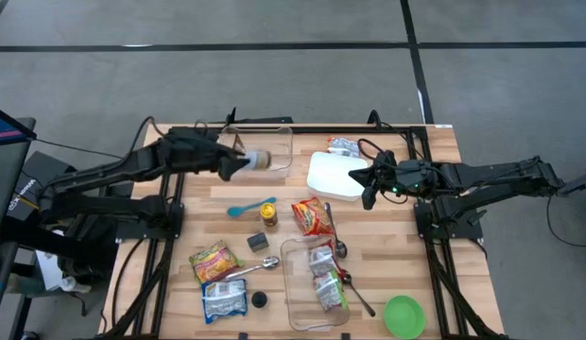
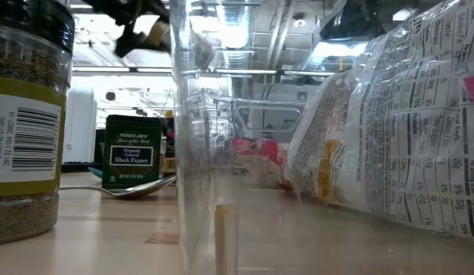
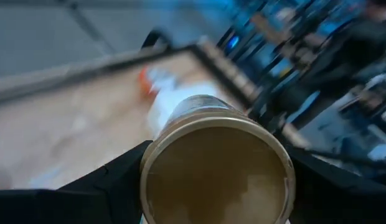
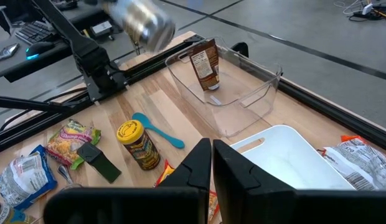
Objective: Pick & Place Food Item
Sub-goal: Put the gold seasoning bottle into the top transparent bin
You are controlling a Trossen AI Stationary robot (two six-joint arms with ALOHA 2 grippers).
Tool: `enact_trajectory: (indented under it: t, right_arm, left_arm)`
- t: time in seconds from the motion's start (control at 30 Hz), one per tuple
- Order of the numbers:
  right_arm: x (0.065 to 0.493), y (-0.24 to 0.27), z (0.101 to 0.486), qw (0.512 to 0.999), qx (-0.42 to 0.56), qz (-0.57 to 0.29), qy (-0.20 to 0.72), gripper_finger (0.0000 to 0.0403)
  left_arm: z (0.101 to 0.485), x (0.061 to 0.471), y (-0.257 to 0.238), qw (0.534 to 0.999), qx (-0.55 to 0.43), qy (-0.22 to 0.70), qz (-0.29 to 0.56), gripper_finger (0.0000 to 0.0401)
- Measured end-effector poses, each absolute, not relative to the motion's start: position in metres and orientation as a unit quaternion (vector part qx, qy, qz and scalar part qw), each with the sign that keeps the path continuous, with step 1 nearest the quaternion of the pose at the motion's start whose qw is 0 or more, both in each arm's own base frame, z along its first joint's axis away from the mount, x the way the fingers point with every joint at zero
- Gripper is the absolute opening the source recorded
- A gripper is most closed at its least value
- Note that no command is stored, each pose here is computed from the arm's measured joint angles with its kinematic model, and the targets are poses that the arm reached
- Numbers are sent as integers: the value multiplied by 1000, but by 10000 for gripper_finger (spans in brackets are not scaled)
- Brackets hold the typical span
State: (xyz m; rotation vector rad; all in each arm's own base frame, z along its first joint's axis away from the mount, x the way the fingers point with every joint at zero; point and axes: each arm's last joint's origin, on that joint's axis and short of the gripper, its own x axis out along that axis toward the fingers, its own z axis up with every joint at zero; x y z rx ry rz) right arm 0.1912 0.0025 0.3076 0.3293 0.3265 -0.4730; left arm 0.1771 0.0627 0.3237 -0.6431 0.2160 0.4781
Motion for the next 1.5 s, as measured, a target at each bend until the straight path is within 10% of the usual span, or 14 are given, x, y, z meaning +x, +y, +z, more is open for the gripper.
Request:
enact_trajectory:
  t: [0.43, 1.5]
  right_arm:
    - [191, 3, 308, 946, 162, -232, 160, 11]
    - [191, 3, 308, 945, 166, -233, 159, 11]
  left_arm:
    - [329, 209, 91, 933, -241, 4, 269, 286]
    - [250, 231, 132, 856, -274, 220, 379, 286]
